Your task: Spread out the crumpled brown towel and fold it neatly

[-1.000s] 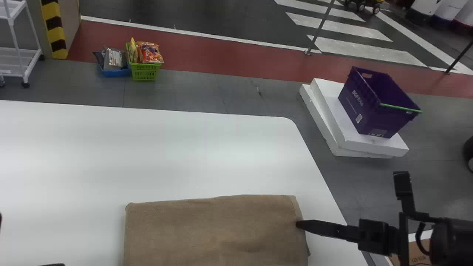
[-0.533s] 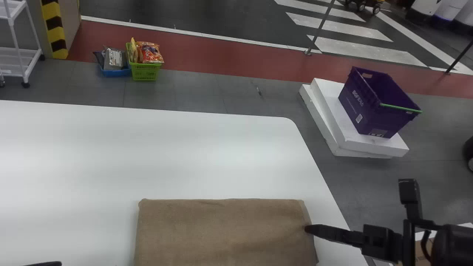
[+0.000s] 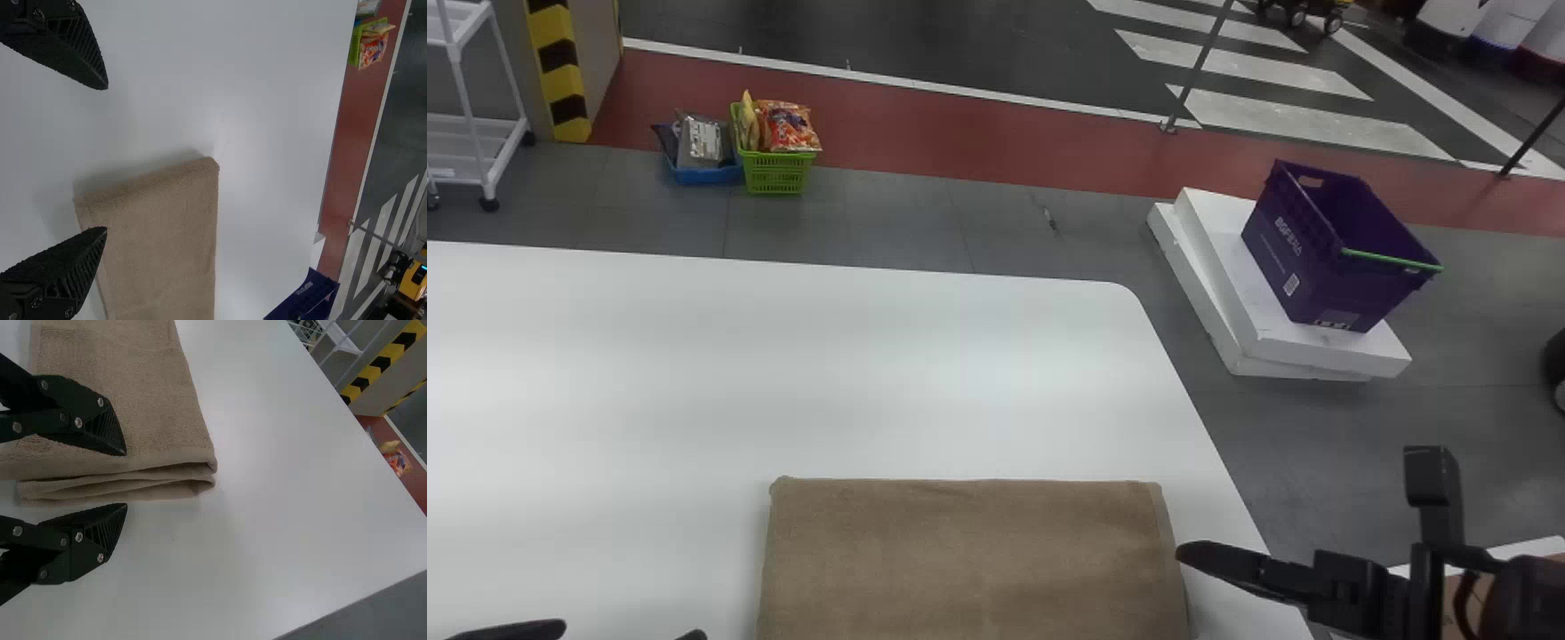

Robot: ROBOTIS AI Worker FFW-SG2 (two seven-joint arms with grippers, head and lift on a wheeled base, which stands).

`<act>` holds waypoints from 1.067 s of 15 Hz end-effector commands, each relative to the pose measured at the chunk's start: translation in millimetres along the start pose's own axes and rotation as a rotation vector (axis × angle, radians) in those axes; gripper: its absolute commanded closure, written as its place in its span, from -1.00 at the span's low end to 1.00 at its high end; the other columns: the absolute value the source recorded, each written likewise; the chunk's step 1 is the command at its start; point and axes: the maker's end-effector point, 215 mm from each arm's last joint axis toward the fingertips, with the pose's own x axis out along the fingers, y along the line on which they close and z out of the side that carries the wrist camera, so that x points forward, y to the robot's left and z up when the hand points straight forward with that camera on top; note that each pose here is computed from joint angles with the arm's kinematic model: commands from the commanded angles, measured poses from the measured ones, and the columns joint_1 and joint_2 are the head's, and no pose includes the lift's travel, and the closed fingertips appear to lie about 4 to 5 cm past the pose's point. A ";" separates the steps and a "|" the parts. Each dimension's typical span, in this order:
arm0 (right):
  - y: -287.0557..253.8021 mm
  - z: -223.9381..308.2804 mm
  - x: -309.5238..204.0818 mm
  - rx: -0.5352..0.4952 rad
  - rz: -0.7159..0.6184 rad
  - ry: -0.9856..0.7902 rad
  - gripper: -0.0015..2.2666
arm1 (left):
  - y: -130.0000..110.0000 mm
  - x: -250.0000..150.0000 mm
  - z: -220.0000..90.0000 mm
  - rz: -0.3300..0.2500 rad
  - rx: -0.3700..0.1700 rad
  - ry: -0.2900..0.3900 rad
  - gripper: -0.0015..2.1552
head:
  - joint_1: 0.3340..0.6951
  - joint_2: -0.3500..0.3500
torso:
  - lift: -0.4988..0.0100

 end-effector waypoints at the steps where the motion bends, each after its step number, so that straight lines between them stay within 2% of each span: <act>1: -8.2 2.5 -10.6 0.053 -0.005 -0.042 -0.96 | -0.3 1.8 -2.1 -0.004 -0.003 0.006 -0.96 | 1.00 -1.00 | 0.47; 5: -15.2 -5.5 -6.9 0.078 -0.009 -0.027 -0.94 | -2.5 5.0 -7.9 -0.018 -0.009 0.020 -0.96 | 1.00 -1.00 | 0.47; 9: -3.4 -1.0 10.9 0.037 -0.014 0.002 -0.84 | -9.9 3.3 -10.1 -0.046 -0.010 0.012 -0.96 | 1.00 -1.00 | 0.47; 13: 14.0 28.5 24.8 -0.028 -0.021 -0.011 -0.80 | -35.3 15.7 16.7 -0.091 0.035 -0.110 -0.91 | 1.00 -1.00 | 0.47; 16: 22.5 34.6 33.2 -0.050 -0.010 0.001 -0.74 | -42.7 23.6 20.6 -0.094 0.054 -0.119 -0.90 | 1.00 -1.00 | 0.47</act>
